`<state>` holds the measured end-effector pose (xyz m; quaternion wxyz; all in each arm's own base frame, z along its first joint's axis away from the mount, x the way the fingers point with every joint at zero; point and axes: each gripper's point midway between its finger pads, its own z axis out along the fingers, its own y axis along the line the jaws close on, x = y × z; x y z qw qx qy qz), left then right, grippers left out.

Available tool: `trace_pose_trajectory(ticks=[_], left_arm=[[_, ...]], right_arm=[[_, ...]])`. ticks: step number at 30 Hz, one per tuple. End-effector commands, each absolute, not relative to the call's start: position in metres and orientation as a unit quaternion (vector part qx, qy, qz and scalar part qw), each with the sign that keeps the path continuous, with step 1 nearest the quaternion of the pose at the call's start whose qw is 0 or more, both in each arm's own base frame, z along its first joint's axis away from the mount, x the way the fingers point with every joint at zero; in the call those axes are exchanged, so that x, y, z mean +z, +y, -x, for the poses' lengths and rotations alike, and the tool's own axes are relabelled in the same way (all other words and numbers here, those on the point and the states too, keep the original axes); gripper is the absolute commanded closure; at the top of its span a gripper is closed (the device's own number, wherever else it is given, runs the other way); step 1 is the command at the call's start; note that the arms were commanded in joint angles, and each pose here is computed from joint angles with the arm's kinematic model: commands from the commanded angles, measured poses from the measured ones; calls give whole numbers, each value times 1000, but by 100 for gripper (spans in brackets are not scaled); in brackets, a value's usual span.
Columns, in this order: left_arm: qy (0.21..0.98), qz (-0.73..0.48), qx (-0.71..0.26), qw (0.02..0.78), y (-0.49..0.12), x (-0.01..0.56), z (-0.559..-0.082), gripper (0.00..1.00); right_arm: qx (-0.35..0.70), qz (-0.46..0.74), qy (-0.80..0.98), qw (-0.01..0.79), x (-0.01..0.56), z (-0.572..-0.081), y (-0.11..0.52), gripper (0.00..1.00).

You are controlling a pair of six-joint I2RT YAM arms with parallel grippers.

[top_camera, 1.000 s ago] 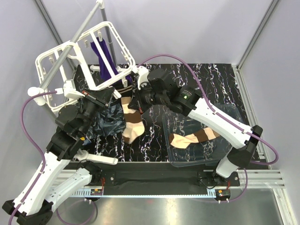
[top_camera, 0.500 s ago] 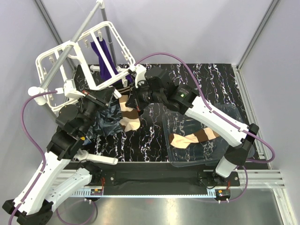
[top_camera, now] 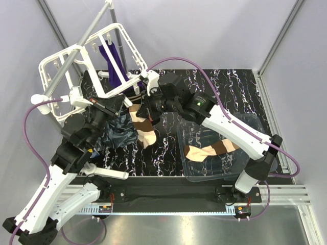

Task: Clip the socks to the hanger
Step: Clamp the sock onto the hanger.

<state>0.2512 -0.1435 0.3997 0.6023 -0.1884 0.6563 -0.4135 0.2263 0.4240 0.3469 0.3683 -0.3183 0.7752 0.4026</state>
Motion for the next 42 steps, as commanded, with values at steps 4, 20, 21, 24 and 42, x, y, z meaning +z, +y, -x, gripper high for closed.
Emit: trace_pose_trajectory(ticks=[4, 20, 21, 24, 42], left_arm=[[673, 147, -457, 562, -170, 397, -241, 100], [669, 152, -450, 572, -162, 400, -237, 100], [668, 152, -450, 573, -162, 402, -237, 100], [670, 149, -449, 572, -163, 400, -238, 100], [673, 148, -451, 568, -164, 397, -237, 100]], right_arm=[[430, 320, 746, 394, 383, -215, 421, 100], [435, 322, 748, 383, 380, -208, 417, 100], [434, 322, 749, 382, 379, -207, 418, 100], [436, 323, 749, 380, 378, -205, 418, 100], [447, 324, 731, 402, 399, -216, 435, 100]])
